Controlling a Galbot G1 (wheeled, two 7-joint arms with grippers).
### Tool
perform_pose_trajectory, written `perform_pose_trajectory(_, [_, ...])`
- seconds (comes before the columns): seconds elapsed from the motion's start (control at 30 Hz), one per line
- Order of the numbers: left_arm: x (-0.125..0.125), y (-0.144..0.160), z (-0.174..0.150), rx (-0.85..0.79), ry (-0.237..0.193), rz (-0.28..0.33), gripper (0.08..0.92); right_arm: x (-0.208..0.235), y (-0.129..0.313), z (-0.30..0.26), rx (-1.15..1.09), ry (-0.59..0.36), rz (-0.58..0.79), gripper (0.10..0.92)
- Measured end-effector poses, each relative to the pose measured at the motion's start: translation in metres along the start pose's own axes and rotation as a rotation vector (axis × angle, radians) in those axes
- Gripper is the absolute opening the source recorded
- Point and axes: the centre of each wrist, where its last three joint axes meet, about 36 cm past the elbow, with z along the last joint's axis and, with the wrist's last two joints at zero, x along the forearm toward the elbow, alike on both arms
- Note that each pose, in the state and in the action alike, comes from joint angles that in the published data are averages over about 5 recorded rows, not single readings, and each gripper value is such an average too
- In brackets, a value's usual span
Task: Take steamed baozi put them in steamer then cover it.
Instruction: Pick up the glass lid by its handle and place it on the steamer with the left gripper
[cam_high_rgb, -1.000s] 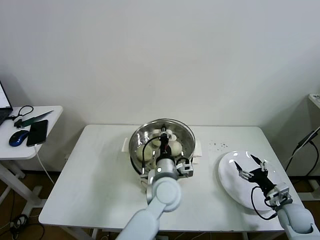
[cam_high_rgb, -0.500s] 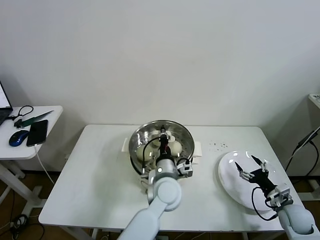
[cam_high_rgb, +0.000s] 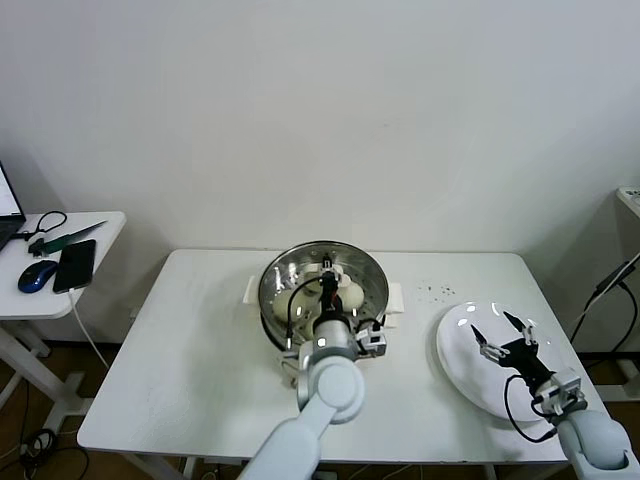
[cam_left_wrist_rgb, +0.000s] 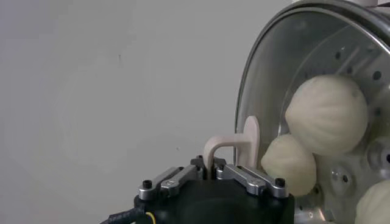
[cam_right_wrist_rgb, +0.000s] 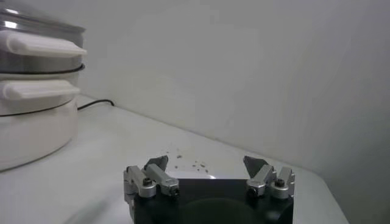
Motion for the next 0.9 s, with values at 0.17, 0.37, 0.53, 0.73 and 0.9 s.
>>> perform_pose_trajectory(0.17, [-0.001,-0.002,0.000,-0.007,0.004,-0.011,0.159,0.001,-0.001,0.001,0.000,0.001,0.001,0.823])
perform_pose_trajectory(0.37, [0.001,-0.007,0.000,-0.015,0.005,-0.011,0.159,0.001,-0.001,0.002,-0.002,0.000,-0.002,0.823])
perform_pose_trajectory(0.53, [0.001,-0.007,0.000,-0.012,0.008,-0.010,0.159,0.002,-0.001,0.002,-0.002,0.000,-0.004,0.823])
perform_pose_trajectory(0.73, [0.004,-0.005,0.003,-0.006,0.008,0.003,0.200,0.003,-0.002,0.001,-0.002,0.004,-0.003,0.823])
perform_pose_trajectory(0.9, [0.011,-0.002,0.010,0.003,-0.004,0.013,0.345,0.002,-0.003,-0.002,-0.006,0.011,0.007,0.823])
